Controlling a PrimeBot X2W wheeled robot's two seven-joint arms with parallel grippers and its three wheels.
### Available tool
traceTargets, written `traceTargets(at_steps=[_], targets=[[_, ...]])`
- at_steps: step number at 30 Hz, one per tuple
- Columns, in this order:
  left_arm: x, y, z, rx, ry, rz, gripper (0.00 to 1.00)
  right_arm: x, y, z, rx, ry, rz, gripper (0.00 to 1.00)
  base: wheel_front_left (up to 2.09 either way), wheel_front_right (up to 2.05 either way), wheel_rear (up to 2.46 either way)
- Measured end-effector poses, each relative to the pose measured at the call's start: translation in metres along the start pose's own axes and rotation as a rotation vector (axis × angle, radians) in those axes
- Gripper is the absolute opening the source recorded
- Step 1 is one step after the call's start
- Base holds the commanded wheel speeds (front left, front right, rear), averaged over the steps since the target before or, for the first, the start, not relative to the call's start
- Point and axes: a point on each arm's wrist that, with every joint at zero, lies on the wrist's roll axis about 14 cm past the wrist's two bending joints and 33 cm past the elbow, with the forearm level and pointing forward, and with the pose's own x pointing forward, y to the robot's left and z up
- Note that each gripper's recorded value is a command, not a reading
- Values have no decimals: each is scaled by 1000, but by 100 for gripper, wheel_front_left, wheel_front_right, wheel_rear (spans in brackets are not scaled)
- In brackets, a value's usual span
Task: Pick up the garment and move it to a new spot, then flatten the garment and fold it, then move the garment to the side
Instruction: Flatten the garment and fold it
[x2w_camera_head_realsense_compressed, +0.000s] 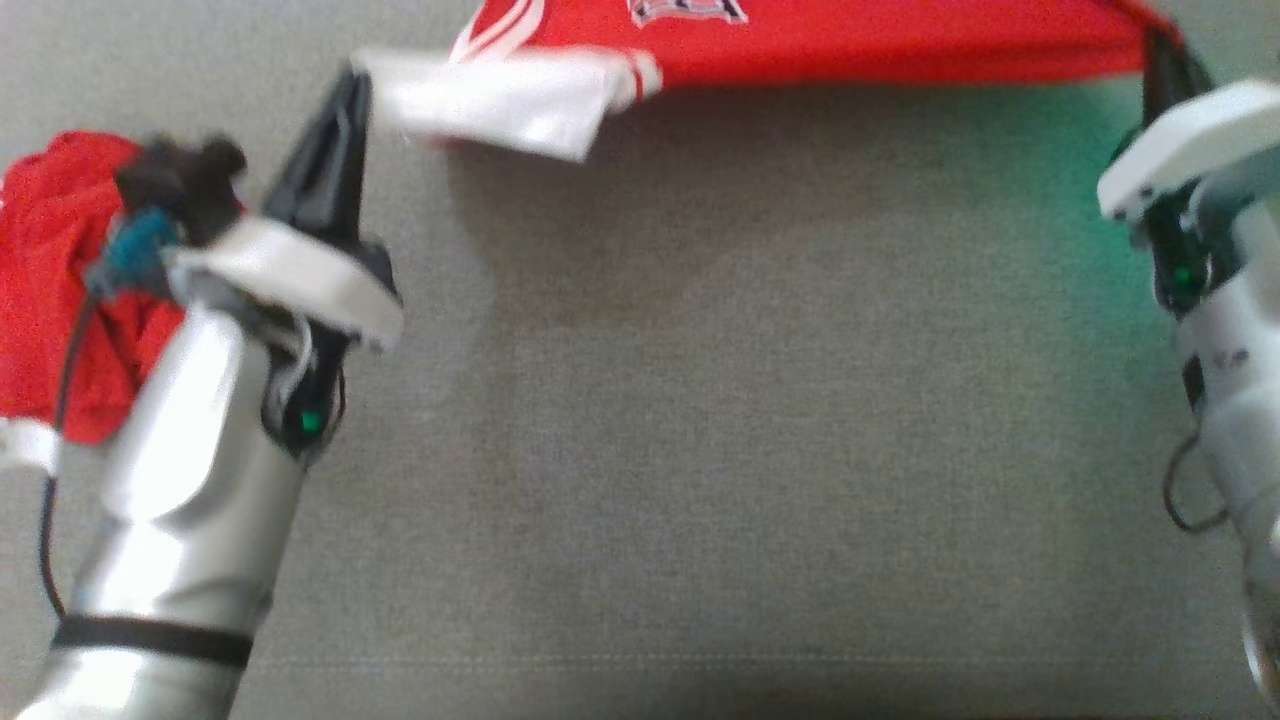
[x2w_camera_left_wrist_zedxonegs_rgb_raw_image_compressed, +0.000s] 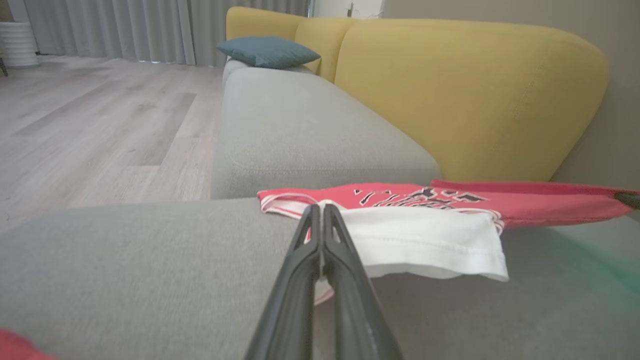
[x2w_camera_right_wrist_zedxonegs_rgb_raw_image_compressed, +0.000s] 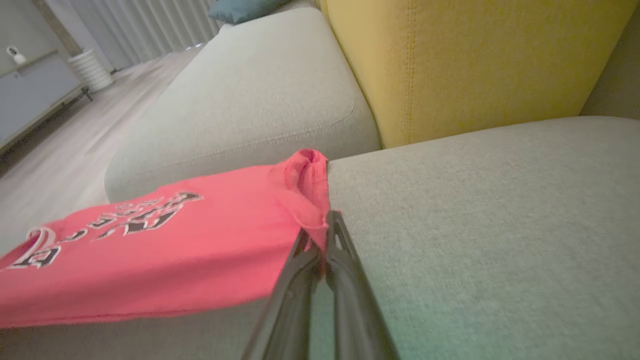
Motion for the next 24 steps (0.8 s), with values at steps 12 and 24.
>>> traceTargets(at_steps=[12,24], targets=[[-67,-22,-20,65,110,-114,0,-54,-24,-43,-153,231,-3,0,0,0,0],[-115,-52,-35,134,231,-262,0,-97,-26,-64,-121,358,36,0,0,0,0]])
